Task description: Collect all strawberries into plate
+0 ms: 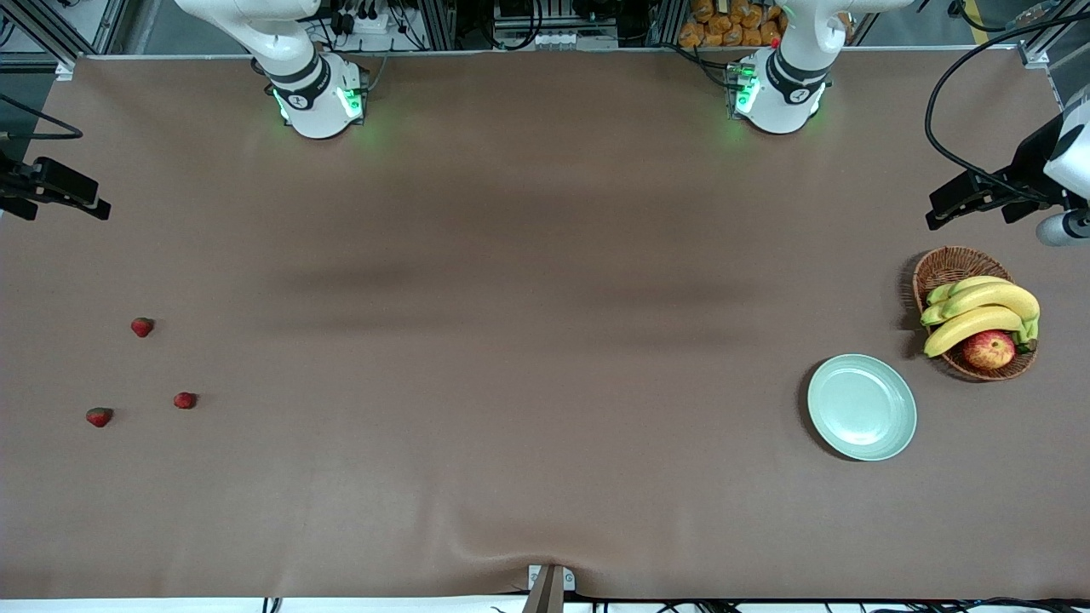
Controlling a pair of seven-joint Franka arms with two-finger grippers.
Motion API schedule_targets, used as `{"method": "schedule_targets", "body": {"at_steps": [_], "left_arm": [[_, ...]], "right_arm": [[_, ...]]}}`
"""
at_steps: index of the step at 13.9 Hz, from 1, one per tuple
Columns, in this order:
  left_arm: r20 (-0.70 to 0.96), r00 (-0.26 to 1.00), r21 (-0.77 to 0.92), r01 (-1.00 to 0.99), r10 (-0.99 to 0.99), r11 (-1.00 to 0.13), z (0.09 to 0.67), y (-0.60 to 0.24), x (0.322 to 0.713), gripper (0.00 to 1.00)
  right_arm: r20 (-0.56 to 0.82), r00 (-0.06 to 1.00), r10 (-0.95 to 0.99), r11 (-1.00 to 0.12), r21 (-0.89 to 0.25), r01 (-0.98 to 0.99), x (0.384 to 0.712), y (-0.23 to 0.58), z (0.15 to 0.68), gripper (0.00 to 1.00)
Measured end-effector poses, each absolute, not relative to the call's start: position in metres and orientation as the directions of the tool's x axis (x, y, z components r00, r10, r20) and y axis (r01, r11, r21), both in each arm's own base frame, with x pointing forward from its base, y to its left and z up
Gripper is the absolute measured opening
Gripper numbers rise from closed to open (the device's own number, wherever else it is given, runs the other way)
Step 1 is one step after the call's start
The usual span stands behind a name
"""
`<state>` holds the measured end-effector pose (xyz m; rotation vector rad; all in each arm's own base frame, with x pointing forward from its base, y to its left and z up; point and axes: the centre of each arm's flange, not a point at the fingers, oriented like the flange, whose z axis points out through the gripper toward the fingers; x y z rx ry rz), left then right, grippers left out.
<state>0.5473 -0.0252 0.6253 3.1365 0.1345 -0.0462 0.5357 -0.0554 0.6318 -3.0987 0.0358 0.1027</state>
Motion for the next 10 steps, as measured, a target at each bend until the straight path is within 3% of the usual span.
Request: {"method": "schedule_targets", "body": {"at_steps": [10], "left_arm": [[-0.03, 0.997, 0.001, 0.069, 0.069, -0.998, 0.6251, -0.0323, 0.547, 1.0]], "right_arm": [[-0.067, 0.998, -0.022, -0.999, -0.04, -0.024, 0.5357, -0.0554, 0.6318, 1.0]]}}
